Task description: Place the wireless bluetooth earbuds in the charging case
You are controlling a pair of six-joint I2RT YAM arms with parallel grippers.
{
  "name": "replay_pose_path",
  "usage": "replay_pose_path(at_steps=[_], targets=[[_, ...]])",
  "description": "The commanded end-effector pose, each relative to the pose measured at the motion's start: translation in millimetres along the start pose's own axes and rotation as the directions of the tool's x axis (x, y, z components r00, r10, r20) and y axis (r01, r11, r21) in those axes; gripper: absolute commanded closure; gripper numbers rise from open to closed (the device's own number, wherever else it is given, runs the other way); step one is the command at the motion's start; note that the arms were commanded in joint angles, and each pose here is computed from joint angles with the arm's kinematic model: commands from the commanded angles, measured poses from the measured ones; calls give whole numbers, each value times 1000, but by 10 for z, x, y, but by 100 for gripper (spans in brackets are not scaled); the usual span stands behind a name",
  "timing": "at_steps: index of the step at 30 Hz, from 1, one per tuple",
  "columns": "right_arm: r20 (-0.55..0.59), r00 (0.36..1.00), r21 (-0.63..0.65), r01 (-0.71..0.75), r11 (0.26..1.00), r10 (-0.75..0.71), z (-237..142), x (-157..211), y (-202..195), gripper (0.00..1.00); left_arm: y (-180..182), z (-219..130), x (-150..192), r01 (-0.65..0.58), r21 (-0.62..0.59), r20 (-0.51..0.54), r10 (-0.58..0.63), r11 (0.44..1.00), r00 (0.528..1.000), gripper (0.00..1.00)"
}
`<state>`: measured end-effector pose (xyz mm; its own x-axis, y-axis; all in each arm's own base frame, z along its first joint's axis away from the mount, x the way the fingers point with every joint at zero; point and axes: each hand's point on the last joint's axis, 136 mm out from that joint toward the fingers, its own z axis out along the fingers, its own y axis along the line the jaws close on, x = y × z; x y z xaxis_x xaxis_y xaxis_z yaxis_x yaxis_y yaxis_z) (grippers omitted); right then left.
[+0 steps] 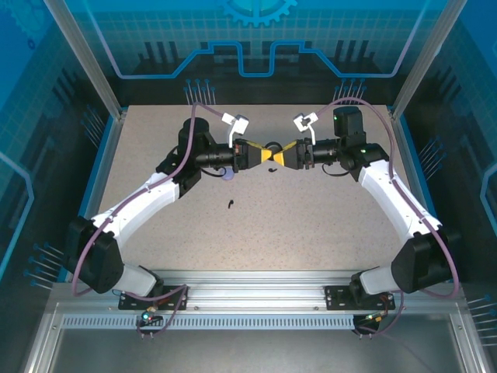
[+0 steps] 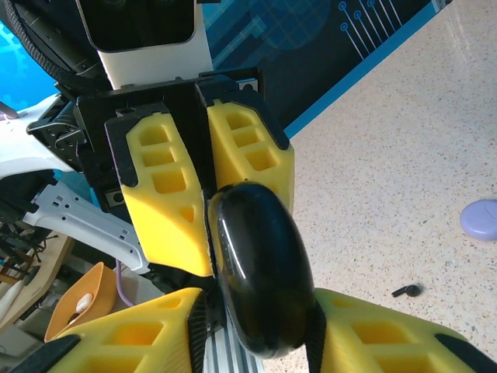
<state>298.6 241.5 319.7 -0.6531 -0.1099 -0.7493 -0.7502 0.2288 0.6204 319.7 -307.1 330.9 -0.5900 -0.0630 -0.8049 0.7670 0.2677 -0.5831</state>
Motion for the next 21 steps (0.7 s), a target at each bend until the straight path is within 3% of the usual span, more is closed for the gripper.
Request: replay_pose_path(at_steps=[1,21], targets=[[28,996,-45,88,995,-86,-43,-151,265,63,-124,-26,20,-36,28,-8,36,999,999,87],[37,991,-25,126,992,-125,-113,-213,387,65,-2,-30,58,-37,-41,-20,37,998,999,88]])
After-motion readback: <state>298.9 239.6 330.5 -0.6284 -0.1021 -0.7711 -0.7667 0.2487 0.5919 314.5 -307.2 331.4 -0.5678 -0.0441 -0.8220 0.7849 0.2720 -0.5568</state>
